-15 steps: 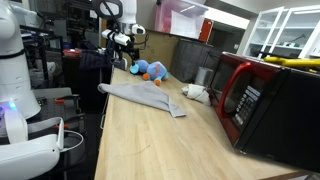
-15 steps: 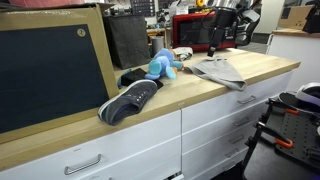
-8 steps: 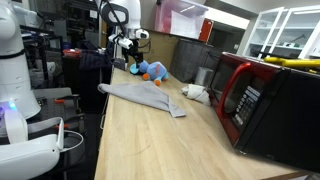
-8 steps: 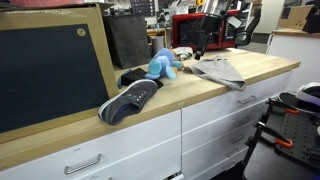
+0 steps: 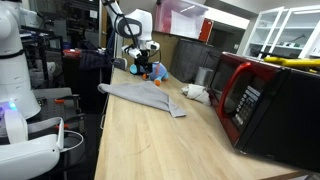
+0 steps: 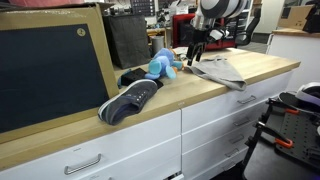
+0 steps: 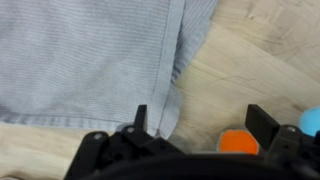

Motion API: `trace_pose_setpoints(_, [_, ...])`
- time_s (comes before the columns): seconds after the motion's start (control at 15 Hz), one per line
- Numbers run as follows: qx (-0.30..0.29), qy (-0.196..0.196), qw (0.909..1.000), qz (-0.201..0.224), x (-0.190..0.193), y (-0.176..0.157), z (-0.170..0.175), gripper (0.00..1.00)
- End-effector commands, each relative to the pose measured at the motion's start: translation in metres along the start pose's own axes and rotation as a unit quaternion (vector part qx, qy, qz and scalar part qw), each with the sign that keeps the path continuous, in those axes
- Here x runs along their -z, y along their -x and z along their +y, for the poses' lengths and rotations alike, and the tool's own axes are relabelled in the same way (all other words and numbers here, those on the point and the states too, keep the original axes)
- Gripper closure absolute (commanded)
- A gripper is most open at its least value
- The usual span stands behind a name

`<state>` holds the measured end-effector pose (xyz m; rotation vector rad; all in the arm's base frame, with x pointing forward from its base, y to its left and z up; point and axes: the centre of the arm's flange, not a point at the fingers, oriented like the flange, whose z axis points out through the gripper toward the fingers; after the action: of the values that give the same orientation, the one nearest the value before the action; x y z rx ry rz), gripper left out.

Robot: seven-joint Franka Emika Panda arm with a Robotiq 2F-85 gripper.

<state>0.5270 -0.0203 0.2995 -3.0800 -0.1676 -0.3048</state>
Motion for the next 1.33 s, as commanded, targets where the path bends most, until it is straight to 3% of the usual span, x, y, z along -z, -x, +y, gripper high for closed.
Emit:
trace_pose_setpoints(0.0, [-0.051, 0.016, 0.9985, -0.011, -0.017, -0.036, 0.019, 0.00])
trace_pose_setpoints(0.53, [-0.117, 0.029, 0.9908, -0.062, -0.039, -0.058, 0.052, 0.00])
trace_pose_setpoints(0.87, [-0.133, 0.026, 0.9857, -0.100, -0.031, -0.057, 0.067, 0.00])
trace_pose_setpoints(1.27, [-0.141, 0.003, 0.9841, -0.108, -0.018, -0.060, 0.069, 0.00])
